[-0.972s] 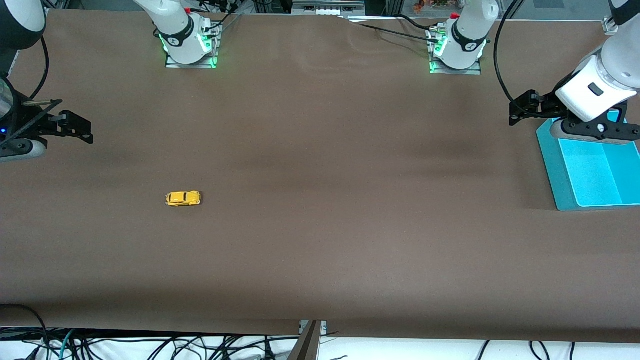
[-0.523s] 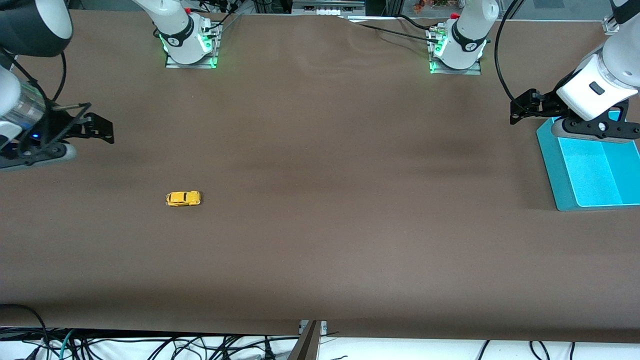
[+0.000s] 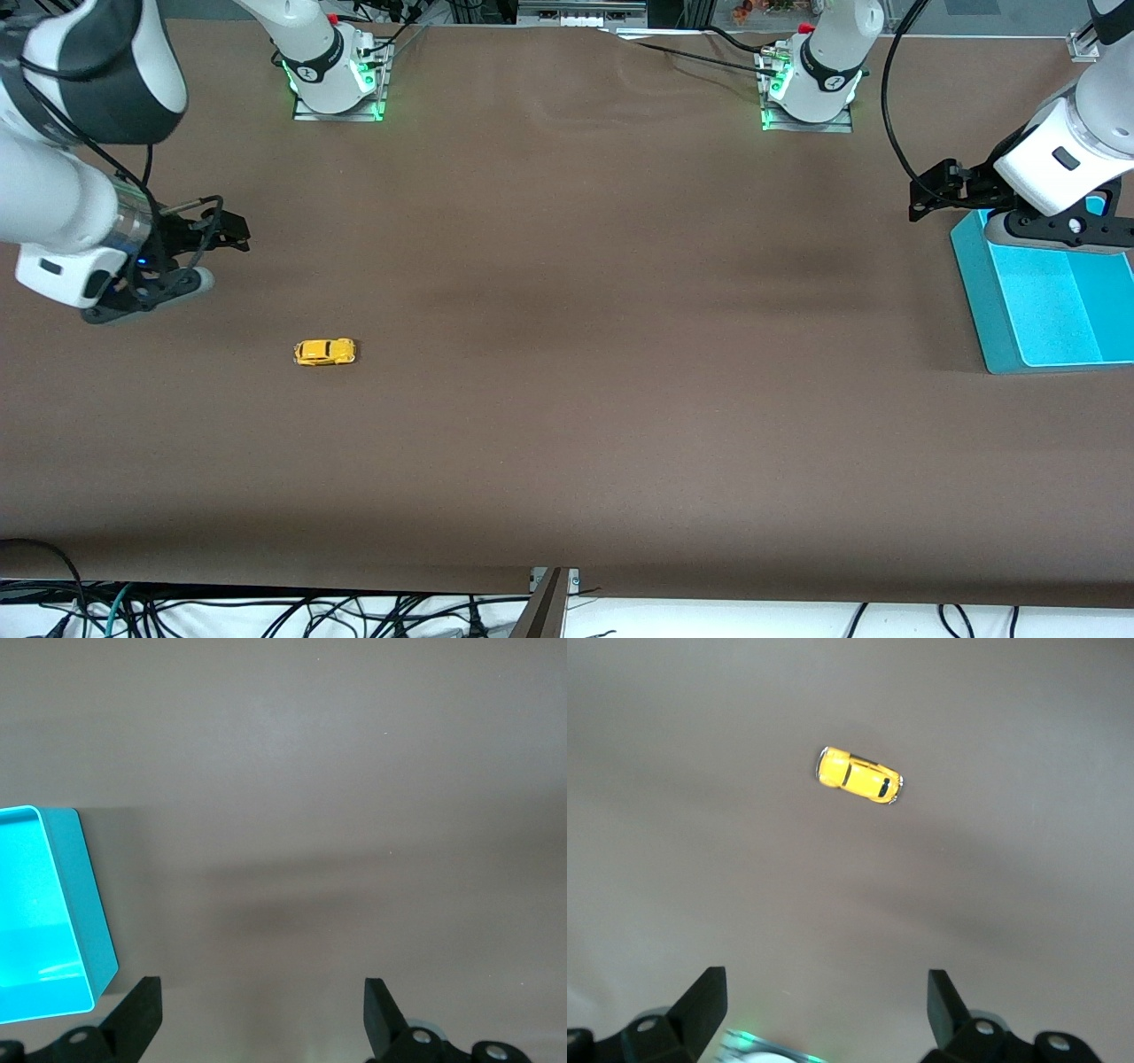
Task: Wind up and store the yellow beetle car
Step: 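Reach the right gripper down toward the yellow beetle car, then press the yellow car down and pull it back with the right gripper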
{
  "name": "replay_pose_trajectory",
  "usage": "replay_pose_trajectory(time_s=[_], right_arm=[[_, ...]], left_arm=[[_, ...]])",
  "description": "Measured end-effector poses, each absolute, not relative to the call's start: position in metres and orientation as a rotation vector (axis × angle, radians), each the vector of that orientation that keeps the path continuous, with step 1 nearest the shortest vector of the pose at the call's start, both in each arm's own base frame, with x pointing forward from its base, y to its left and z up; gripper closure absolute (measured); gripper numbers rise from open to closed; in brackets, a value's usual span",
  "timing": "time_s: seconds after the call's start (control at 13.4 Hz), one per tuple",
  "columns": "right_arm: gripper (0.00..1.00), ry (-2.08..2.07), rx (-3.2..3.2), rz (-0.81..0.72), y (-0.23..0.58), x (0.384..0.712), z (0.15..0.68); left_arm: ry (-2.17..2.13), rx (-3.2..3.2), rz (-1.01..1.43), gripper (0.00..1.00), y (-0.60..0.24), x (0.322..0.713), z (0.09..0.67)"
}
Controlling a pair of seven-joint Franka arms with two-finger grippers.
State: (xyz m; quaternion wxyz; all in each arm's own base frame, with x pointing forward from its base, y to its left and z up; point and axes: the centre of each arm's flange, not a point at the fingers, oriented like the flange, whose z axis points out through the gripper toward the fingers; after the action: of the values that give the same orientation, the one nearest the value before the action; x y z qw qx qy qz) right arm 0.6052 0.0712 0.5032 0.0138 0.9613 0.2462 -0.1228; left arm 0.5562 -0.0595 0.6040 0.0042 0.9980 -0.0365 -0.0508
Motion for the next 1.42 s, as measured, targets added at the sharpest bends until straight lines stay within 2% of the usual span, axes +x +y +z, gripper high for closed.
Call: replay_pose_trajectory(time_s=[0.3,0.52,0.82,1.12,1.42], right_arm=[[0.0,1.286,2.838,-0.431,0.071,0.629,0.443],[0.0,1.575,2.708,-0.34,0.073,0.642,0.391],[0.01,1.812,2.559,-0.199,0.073,0.631,0.324],[0.02,2.011,2.394,0.0,0.072,0.606,0.263],[0.03,2.142,2.225,0.082,0.07,0.591,0.232]], left_arm=[[-0.115,3.127,-0.159,0.0,-0.06,0.556,0.604],[-0.115,3.127,-0.159,0.0,-0.06,0.556,0.604],[-0.114,3.127,-0.164,0.0,-0.059,0.556,0.604],[-0.114,3.127,-0.167,0.0,-0.059,0.555,0.604],[-0.115,3.127,-0.173,0.0,-0.059,0.555,0.603]])
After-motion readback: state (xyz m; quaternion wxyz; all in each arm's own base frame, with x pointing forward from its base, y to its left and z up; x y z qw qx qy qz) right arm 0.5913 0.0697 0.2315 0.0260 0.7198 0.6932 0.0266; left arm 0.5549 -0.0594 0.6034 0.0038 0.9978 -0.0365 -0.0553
